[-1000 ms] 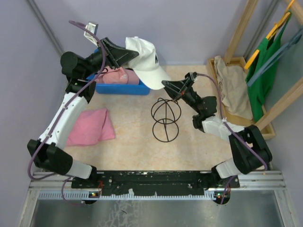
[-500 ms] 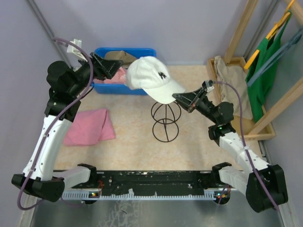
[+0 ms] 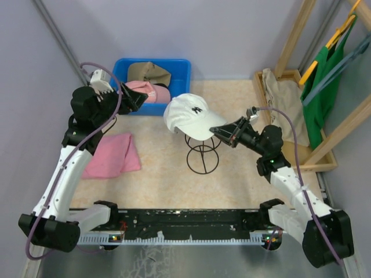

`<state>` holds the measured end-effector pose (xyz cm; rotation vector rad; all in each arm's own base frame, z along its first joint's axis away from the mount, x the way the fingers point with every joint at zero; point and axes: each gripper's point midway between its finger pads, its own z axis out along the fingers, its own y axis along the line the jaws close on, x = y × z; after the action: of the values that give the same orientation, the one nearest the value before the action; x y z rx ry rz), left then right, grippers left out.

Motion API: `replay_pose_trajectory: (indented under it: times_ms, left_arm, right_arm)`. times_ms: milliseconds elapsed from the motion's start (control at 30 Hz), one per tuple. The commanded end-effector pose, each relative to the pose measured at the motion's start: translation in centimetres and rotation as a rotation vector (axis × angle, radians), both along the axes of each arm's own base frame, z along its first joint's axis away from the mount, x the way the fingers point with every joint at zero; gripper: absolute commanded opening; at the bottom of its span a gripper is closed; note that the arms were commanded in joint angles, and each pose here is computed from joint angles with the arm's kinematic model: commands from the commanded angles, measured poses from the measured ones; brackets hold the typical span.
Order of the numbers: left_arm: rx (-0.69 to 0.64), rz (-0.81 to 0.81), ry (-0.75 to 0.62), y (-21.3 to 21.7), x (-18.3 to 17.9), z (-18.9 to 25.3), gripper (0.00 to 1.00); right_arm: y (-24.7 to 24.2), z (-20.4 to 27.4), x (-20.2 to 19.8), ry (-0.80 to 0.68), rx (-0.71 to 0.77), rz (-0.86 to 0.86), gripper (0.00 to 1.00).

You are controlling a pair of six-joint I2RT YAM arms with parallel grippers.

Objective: Stack the hats

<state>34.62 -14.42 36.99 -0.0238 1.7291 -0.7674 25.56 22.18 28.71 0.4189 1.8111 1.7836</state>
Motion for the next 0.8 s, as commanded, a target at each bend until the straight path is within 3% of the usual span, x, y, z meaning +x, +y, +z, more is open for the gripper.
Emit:
replay_pose_trajectory:
  times_ms: [0,467,767]
  left_arm:
    - [-0.01,-0.042,0.01,-0.6,0.2,-1.0,0.81]
    - [-0.055,-0.147,0.122,-2.5,-0.2,-7.2,0.75]
    - [-0.069,-0.193,0.18,-3.4,0.0,-9.6,0.73]
  right_arm:
    - [-1.3,2.0,-2.0,-0.113,0.007,-0.014,0.0]
    - [-4.7,-3.7,-6.0,-0.003,-0.047,-0.054,0.0]
    - [-5.8,-9.9,-6.3,0.106,-0.18,-0.082,0.0]
